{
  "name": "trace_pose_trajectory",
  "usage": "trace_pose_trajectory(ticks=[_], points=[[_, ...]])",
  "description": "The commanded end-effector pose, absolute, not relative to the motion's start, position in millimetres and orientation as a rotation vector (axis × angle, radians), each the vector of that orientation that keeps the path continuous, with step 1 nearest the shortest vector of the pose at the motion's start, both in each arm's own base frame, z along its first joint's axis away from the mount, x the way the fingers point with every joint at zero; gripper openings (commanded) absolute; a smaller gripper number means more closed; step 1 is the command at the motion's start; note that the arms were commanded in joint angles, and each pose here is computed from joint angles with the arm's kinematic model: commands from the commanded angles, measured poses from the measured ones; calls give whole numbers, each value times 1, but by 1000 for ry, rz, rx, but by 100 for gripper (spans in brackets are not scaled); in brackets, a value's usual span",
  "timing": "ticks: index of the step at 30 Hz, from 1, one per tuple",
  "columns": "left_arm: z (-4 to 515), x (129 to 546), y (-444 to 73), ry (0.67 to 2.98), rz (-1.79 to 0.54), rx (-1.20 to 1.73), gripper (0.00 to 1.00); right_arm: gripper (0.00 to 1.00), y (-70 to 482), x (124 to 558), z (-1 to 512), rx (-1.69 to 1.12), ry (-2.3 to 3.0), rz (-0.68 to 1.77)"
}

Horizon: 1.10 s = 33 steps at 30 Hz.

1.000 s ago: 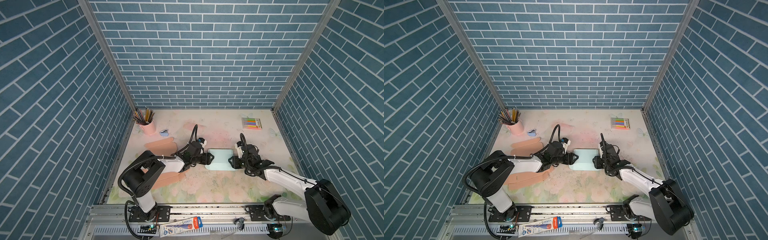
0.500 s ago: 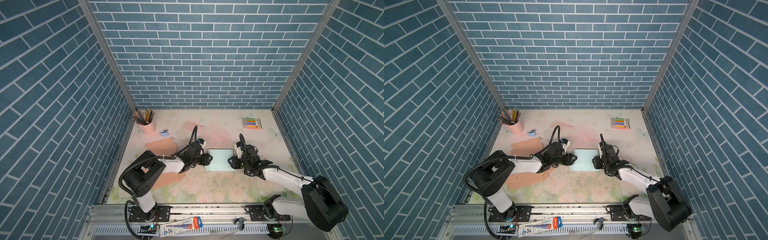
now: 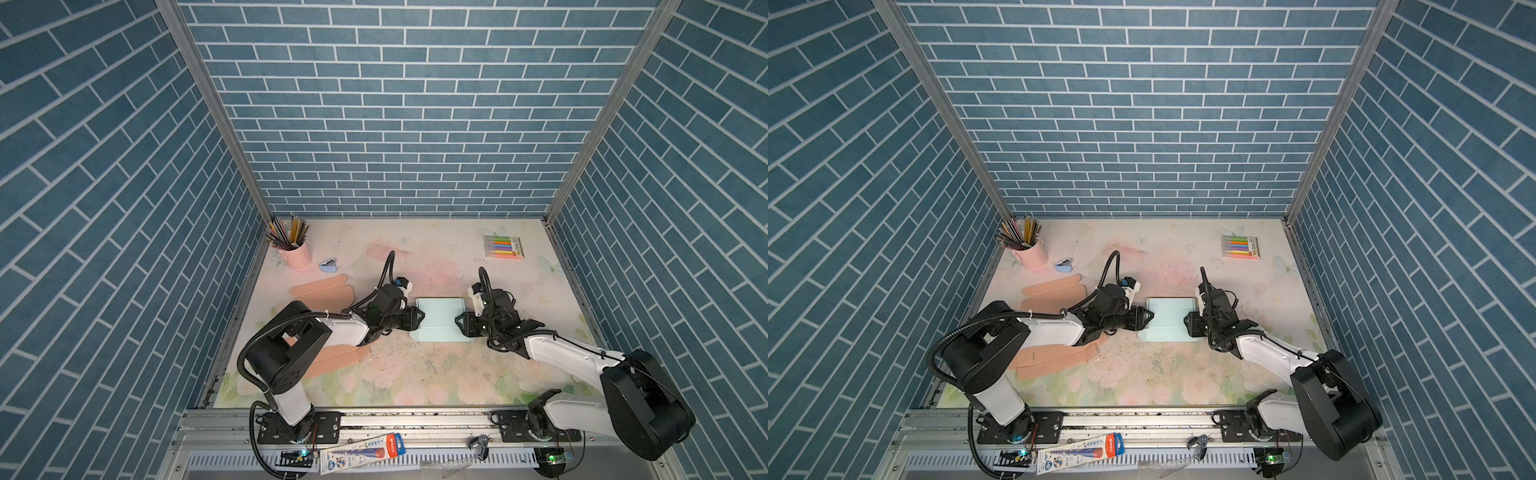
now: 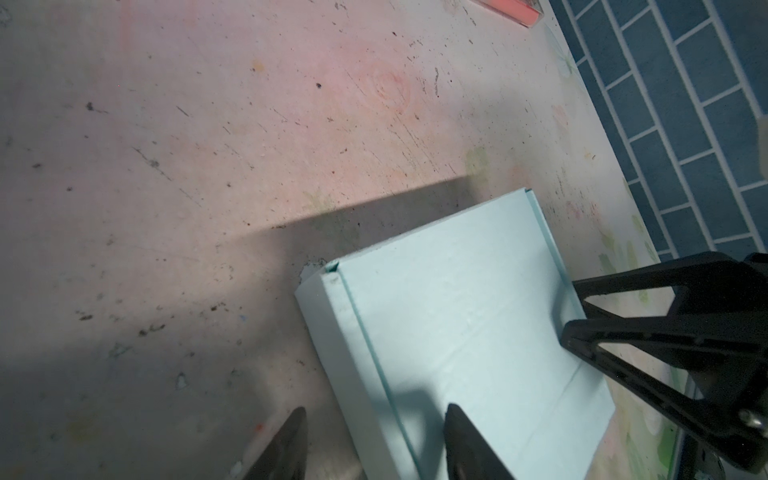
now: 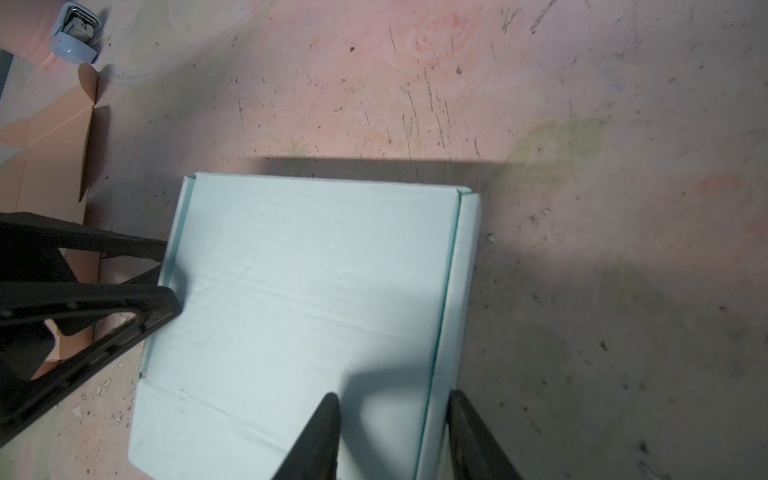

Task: Fold the paper box

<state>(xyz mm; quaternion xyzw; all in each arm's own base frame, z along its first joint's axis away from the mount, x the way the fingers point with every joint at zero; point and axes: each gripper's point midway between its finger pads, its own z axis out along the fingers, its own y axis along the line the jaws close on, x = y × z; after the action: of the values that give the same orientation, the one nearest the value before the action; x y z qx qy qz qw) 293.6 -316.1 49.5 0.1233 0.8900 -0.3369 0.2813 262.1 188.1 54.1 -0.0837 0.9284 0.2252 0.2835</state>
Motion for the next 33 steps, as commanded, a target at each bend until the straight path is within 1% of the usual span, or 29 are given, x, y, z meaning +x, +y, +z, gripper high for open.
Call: trace_pose_trajectory(ticks=[1, 11, 20, 26, 30, 33], points=[[37, 289, -309, 2413, -865, 329, 53, 43, 186, 254, 41, -235, 2550, 596], [29, 280, -292, 2437, -854, 293, 51, 43, 209, 251, 48, -258, 2522, 717], [29, 281, -284, 2440, -821, 279, 50, 44, 211, 250, 50, -265, 2527, 690], [46, 289, -283, 2402, -807, 281, 50, 56, 199, 251, 60, -248, 2509, 622], [60, 291, -279, 2373, -782, 286, 56, 64, 195, 252, 68, -241, 2502, 592], [67, 288, -275, 2360, -770, 286, 60, 67, 191, 250, 72, -229, 2494, 584]])
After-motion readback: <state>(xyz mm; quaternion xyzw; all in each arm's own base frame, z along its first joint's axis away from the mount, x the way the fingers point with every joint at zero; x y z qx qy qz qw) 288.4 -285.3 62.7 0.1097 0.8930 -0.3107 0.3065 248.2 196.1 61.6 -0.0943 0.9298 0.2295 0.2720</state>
